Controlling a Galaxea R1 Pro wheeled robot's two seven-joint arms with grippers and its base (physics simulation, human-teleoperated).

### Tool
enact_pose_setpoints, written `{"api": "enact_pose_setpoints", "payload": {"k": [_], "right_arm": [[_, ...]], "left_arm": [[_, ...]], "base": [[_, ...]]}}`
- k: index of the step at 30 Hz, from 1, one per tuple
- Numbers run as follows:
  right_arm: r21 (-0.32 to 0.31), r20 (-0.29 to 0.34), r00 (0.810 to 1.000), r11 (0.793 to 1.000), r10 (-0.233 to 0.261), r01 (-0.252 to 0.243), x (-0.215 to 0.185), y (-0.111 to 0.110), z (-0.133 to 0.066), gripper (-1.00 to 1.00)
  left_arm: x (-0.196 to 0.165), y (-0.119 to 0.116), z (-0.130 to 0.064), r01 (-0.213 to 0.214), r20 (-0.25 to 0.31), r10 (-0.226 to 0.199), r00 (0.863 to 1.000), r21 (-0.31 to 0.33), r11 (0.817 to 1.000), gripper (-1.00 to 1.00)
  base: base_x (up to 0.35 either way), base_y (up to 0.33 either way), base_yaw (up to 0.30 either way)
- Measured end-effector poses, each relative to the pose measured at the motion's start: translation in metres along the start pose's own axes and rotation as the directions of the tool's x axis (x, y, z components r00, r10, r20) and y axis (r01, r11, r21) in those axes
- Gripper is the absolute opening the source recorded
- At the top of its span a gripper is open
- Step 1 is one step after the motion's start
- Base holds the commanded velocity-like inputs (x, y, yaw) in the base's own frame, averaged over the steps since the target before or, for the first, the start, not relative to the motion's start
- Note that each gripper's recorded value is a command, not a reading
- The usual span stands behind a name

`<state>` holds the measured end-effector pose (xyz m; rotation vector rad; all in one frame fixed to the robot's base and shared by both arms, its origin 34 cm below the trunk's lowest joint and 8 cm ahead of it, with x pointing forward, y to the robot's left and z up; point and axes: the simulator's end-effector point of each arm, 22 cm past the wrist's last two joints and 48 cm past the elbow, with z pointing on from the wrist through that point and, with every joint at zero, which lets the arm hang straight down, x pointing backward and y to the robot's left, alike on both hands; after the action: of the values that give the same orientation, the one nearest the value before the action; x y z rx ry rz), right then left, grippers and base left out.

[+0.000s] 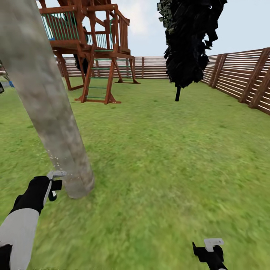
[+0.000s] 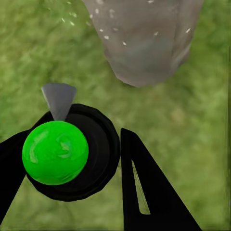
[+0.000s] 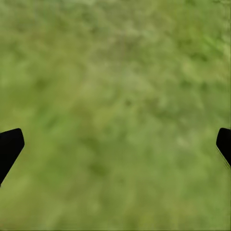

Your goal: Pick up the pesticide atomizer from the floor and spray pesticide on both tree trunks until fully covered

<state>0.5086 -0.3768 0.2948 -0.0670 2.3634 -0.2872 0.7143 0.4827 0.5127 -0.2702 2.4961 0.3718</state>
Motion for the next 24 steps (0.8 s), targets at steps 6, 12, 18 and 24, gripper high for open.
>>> {"api": "enact_pose_setpoints", "payload": {"k": [6, 12, 18, 24], "right_arm": [[0.001, -0.001, 1.0, 1.0, 0.0, 0.0, 0.0, -0.001, 0.0, 1.0], [0.001, -0.001, 1.0, 1.0, 0.0, 0.0, 0.0, -0.001, 0.0, 1.0], [0.002, 0.0, 1.0, 1.0, 0.0, 0.0, 0.0, -0.001, 0.0, 1.0], [0.004, 0.002, 1.0, 1.0, -0.001, 0.001, -0.001, -0.003, 0.0, 1.0]], "left_arm": [[-0.008, -0.018, -0.004, -0.003, 0.024, 0.002, 1.0, 0.027, 1.0, -1.0], [-0.008, -0.018, -0.004, -0.004, 0.025, 0.003, 1.0, 0.024, 1.0, -1.0], [-0.016, -0.017, -0.008, 0.001, 0.038, -0.002, 0.999, 0.023, 1.0, -1.0], [-0.023, -0.049, -0.014, -0.004, 0.052, 0.0, 0.999, 0.06, 0.998, -1.0]], "base": [[0.208, -0.204, 0.051], [0.013, -0.271, 0.137], [0.003, -0.274, 0.276], [0.134, -0.267, 0.278]]}}
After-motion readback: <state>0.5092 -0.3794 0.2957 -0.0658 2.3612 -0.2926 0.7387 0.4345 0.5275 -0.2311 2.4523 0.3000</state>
